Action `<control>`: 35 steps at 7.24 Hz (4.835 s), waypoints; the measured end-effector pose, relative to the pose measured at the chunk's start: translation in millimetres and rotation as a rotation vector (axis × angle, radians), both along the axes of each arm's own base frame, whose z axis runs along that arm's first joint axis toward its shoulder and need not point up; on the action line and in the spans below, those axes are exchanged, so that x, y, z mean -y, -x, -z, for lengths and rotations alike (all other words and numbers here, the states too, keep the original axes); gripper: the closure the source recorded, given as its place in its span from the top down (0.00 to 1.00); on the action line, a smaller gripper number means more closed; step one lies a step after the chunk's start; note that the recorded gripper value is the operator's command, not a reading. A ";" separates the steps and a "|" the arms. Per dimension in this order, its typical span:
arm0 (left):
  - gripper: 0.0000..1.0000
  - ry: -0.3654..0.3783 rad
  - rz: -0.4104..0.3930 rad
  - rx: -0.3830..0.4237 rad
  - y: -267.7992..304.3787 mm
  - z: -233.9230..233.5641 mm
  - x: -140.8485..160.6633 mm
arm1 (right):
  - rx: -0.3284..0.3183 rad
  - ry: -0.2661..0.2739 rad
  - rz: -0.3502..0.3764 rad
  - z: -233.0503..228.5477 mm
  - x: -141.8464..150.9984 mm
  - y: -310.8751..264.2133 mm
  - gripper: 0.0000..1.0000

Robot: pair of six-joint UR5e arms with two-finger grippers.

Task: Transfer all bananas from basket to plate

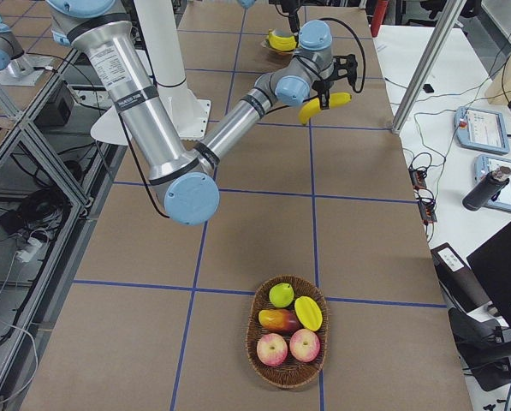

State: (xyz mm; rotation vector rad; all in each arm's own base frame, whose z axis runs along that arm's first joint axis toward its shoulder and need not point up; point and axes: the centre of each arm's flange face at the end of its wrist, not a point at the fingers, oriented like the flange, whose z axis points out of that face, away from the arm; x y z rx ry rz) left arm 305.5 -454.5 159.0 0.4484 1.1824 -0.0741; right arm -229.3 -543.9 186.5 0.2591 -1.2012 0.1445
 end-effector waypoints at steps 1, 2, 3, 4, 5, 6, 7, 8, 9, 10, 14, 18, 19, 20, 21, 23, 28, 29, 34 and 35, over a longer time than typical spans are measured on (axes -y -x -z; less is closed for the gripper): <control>1.00 -0.052 -0.009 -0.098 -6.2 11.7 -7.6 | 0.029 -0.009 0.010 14.2 -4.8 13.9 0.00; 1.00 -0.100 -0.025 -0.177 -16.4 14.9 -11.5 | 0.053 -0.028 0.027 28.1 -9.8 26.5 0.00; 1.00 -0.140 -0.047 -0.235 -28.3 16.7 -16.9 | 0.070 -0.047 0.048 41.1 -15.8 39.2 0.00; 1.00 -0.175 -0.078 -0.283 -41.1 26.5 -27.0 | 0.083 -0.063 0.071 53.1 -22.4 51.0 0.00; 1.00 -0.205 -0.111 -0.323 -53.9 41.7 -38.8 | 0.095 -0.077 0.093 64.5 -29.5 62.7 0.00; 1.00 -0.226 -0.142 -0.350 -65.1 54.9 -50.3 | 0.107 -0.090 0.118 75.5 -37.7 74.8 0.00; 1.00 -0.239 -0.166 -0.369 -73.9 64.5 -59.9 | 0.120 -0.102 0.142 86.2 -46.7 86.3 0.00; 1.00 -0.249 -0.180 -0.384 -79.6 69.4 -65.6 | 0.132 -0.110 0.165 95.2 -56.3 96.5 0.00; 1.00 -0.259 -0.190 -0.398 -85.6 68.9 -67.4 | 0.142 -0.116 0.181 101.9 -64.3 102.6 0.00; 1.00 -0.267 -0.194 -0.410 -91.5 65.5 -66.3 | 0.151 -0.120 0.193 107.0 -71.0 106.8 0.00; 0.91 -0.281 -0.197 -0.429 -95.4 64.9 -65.3 | 0.170 -0.125 0.205 117.6 -96.3 126.7 0.00; 0.00 -0.283 -0.197 -0.431 -95.3 65.7 -65.5 | 0.187 -0.148 0.213 126.5 -113.1 129.9 0.00; 0.00 -0.283 -0.197 -0.431 -95.2 66.0 -65.5 | 0.193 -0.154 0.215 128.7 -116.2 127.7 0.00; 0.00 -0.284 -0.197 -0.432 -95.0 66.2 -65.7 | 0.197 -0.159 0.215 130.1 -118.1 125.7 0.19; 0.00 -0.284 -0.197 -0.432 -94.7 66.4 -65.9 | 0.200 -0.163 0.216 131.2 -119.6 124.4 0.99; 0.00 -0.283 -0.196 -0.432 -94.4 65.7 -65.9 | 0.199 -0.168 0.204 130.4 -119.4 121.8 1.00; 0.00 -0.281 -0.192 -0.430 -92.5 63.4 -65.2 | 0.198 -0.169 0.127 131.3 -100.3 94.2 0.99; 0.00 -0.281 -0.192 -0.429 -92.3 63.0 -65.4 | 0.201 -0.151 0.100 131.5 -93.4 84.6 0.99; 0.00 -0.254 -0.193 -0.414 -90.7 51.4 -66.8 | 0.092 -0.100 -0.054 90.8 -3.4 35.3 0.99; 0.00 -0.236 -0.192 -0.393 -86.9 36.2 -68.6 | 0.037 -0.105 -0.068 67.4 25.3 22.0 0.99</control>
